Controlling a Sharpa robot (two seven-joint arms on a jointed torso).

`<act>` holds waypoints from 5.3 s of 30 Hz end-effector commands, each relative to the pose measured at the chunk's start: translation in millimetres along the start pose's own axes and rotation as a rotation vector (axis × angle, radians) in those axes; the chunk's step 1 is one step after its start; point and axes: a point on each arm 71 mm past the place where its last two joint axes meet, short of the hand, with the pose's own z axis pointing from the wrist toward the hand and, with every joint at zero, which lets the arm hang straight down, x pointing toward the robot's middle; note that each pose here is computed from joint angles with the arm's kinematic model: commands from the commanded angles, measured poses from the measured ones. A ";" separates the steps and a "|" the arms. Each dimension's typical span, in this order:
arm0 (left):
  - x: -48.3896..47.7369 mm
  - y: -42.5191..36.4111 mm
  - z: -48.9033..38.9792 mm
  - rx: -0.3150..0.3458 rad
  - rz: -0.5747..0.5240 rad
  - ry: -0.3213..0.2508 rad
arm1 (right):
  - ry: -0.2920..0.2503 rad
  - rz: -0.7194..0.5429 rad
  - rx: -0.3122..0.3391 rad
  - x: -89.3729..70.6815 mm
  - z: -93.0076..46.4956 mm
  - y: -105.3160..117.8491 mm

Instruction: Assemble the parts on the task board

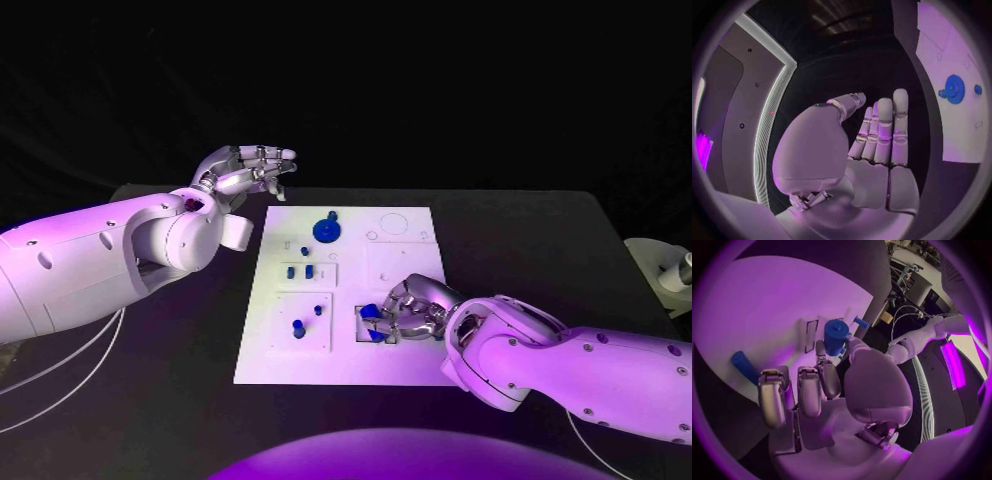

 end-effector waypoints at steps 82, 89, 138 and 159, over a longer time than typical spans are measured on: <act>-1.5 0.3 -2.3 -0.008 -0.014 0.023 | -0.136 -0.294 0.073 -31.2 -33.3 -73.9; -1.6 0.3 -2.6 -0.010 -0.015 0.026 | -0.117 -0.368 0.090 -25.8 -29.3 -77.0; 1.5 0.7 -1.4 -0.016 -0.017 0.032 | -0.050 0.055 0.087 -7.2 -18.7 -33.5; 2.1 0.8 -1.4 -0.017 -0.018 0.035 | -0.038 0.067 0.075 -0.5 -11.5 -28.1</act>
